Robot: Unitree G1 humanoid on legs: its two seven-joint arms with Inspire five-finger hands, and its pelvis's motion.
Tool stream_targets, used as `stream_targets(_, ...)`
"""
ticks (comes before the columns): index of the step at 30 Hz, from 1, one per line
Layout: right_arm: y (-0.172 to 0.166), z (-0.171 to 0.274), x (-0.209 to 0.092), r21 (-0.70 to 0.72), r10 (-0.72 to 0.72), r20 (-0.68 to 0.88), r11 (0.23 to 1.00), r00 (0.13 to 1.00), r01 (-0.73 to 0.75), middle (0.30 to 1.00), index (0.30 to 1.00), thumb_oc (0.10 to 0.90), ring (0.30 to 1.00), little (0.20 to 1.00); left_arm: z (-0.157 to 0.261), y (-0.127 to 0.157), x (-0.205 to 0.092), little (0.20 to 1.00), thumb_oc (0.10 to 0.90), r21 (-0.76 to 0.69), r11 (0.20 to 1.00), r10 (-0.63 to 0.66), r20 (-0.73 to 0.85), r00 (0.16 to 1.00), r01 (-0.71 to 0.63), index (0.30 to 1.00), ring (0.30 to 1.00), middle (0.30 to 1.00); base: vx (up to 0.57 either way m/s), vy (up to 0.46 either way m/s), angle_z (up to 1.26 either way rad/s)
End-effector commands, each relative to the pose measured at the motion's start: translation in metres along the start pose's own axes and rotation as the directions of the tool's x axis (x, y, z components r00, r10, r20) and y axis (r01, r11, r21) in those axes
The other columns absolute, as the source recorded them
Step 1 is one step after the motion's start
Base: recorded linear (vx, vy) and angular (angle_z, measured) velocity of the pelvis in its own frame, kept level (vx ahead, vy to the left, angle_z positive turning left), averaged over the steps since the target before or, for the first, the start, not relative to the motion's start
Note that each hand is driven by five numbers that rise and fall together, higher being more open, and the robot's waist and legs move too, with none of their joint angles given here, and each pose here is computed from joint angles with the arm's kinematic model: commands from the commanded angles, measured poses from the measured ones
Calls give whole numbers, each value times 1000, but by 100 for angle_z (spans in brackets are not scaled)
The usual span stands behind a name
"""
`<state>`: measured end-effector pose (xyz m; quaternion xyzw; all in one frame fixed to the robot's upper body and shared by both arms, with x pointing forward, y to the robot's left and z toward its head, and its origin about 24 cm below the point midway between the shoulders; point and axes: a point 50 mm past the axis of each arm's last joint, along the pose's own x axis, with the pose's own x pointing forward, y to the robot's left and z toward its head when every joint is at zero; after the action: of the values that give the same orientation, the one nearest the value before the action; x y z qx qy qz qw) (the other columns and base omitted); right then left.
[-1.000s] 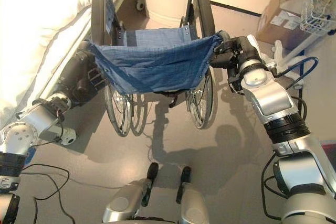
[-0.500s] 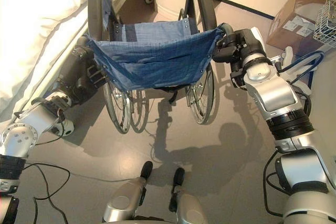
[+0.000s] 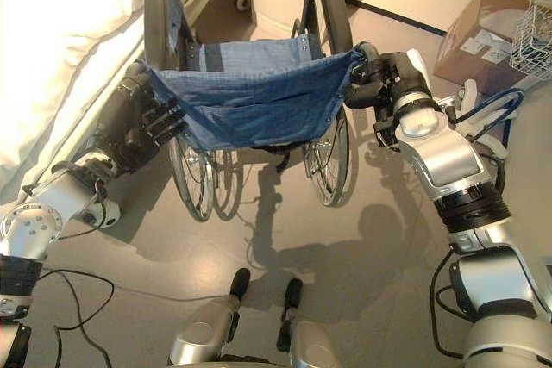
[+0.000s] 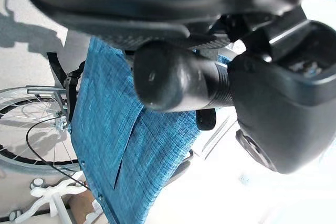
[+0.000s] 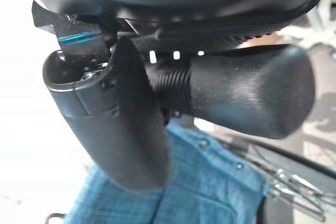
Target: Push the wheelchair next to the bed
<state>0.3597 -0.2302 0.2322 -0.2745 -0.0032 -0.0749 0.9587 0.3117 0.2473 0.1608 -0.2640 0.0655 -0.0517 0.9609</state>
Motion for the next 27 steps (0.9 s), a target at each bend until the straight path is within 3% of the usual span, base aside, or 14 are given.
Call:
stream_targets(1, 22, 50, -20, 46, 53, 339, 996, 939, -72, 900, 900, 800, 900, 900, 64, -1, -15, 900, 800, 29, 1000, -2, 295, 955, -7, 900, 900, 900, 0, 0, 0)
stream_targets(11, -34, 45, -26, 43, -191, 349, 981, 917, 188, 900, 900, 800, 900, 900, 75, 11, -27, 900, 800, 1, 998, 54, 334, 941, -58, 900, 900, 900, -15, 3, -1)
stream_targets(27, -90, -5, -54, 192, -405, 214, 909, 889, 369, 900, 900, 800, 900, 900, 93, 50, -67, 900, 800, -85, 974, 227, 433, 872, -211, 900, 900, 900, 0, -4, -4)
